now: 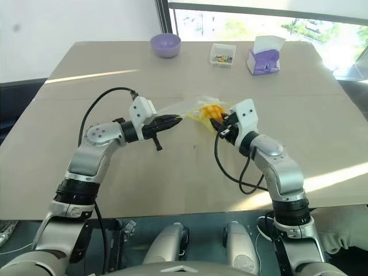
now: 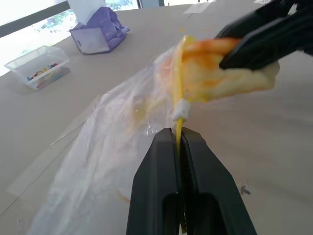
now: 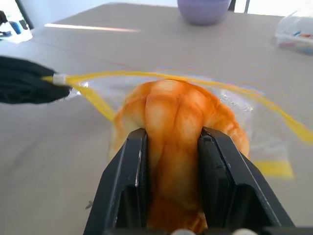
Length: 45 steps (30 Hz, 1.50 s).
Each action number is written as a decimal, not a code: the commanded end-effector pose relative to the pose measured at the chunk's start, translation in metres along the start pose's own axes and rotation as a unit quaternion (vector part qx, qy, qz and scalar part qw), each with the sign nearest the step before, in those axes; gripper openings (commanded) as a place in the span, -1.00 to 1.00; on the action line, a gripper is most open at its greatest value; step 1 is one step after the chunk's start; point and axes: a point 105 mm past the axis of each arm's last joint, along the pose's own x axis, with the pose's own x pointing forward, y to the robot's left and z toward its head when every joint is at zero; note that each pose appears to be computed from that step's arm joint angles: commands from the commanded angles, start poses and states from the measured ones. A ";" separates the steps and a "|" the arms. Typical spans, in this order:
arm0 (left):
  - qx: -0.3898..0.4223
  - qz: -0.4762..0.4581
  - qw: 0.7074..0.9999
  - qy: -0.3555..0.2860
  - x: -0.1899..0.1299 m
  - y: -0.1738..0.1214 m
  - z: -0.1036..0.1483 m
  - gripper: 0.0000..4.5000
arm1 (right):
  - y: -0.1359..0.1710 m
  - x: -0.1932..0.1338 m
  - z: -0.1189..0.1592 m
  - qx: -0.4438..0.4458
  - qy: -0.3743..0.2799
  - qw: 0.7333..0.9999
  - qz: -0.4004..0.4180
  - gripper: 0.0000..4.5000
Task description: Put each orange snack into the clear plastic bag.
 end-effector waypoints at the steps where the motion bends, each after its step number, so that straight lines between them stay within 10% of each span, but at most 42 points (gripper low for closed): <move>1: 0.041 -0.028 0.999 -0.016 -0.003 -0.012 0.010 -1.00 | 0.006 0.004 0.014 -0.007 -0.019 1.000 0.019 -0.36; 22: 0.072 -0.060 0.995 -0.024 -0.007 -0.021 0.001 -1.00 | 0.001 0.040 0.001 -0.043 0.015 0.999 -0.002 -0.36; 28: 0.041 -0.014 0.999 0.000 -0.006 -0.005 -0.012 -1.00 | -0.007 0.035 0.012 -0.057 -0.011 0.998 -0.030 0.67; 39: 0.003 0.044 0.999 -0.003 -0.002 0.024 -0.005 -1.00 | 0.005 -0.003 0.020 -0.161 -0.050 0.985 0.039 0.67; 42: 0.001 0.045 0.999 -0.008 0.000 0.025 -0.002 -1.00 | -0.007 -0.010 0.009 -0.246 -0.032 0.969 -0.003 0.99; 45: -0.002 0.047 0.999 -0.012 0.000 0.026 0.001 -1.00 | -0.015 -0.016 0.003 -0.308 -0.022 0.951 -0.027 0.74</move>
